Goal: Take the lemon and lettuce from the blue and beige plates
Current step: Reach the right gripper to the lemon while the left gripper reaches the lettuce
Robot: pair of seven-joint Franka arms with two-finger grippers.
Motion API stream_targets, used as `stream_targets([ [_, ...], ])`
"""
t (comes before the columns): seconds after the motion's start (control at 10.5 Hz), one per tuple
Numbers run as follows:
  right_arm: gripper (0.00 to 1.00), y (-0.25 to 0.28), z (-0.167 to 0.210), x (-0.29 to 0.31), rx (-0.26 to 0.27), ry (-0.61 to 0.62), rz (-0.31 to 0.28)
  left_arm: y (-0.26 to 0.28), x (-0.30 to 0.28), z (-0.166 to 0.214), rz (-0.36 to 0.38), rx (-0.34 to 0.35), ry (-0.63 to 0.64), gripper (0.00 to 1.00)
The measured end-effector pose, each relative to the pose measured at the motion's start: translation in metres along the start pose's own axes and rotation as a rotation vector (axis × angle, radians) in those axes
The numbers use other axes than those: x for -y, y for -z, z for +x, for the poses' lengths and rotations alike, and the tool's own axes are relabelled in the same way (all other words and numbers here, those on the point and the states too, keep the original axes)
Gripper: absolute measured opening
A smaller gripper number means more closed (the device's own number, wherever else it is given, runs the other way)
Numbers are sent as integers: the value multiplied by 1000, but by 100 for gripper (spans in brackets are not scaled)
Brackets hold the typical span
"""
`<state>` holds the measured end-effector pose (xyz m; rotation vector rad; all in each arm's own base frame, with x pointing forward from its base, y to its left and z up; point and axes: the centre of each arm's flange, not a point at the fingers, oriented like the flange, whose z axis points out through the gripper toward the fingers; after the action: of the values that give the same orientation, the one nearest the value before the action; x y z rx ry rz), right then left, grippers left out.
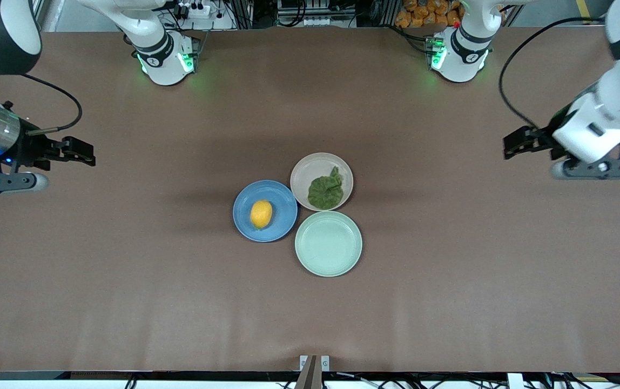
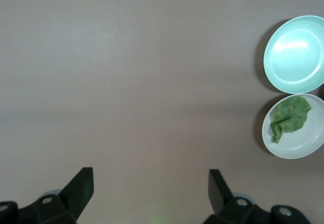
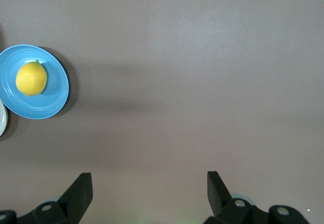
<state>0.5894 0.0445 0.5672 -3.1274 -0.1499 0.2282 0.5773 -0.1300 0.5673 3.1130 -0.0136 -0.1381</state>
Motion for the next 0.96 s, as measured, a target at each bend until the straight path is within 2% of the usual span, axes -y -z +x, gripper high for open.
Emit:
stream_targets([
  [0.19,100,-7,6,15,4,20,49,-49,-49,2,-12,-5,-2,100],
  [0.38,100,-28,26,46,-17,27,78,-93,-87,-2,-25,2,15,100],
  [0.67,100,-98,69,112,-6,-165,149,-147,-171,-20,-37,31,137,100],
  [0.96,100,-177,88,220,2,-322,163,-211,-248,-42,-38,44,225,100],
])
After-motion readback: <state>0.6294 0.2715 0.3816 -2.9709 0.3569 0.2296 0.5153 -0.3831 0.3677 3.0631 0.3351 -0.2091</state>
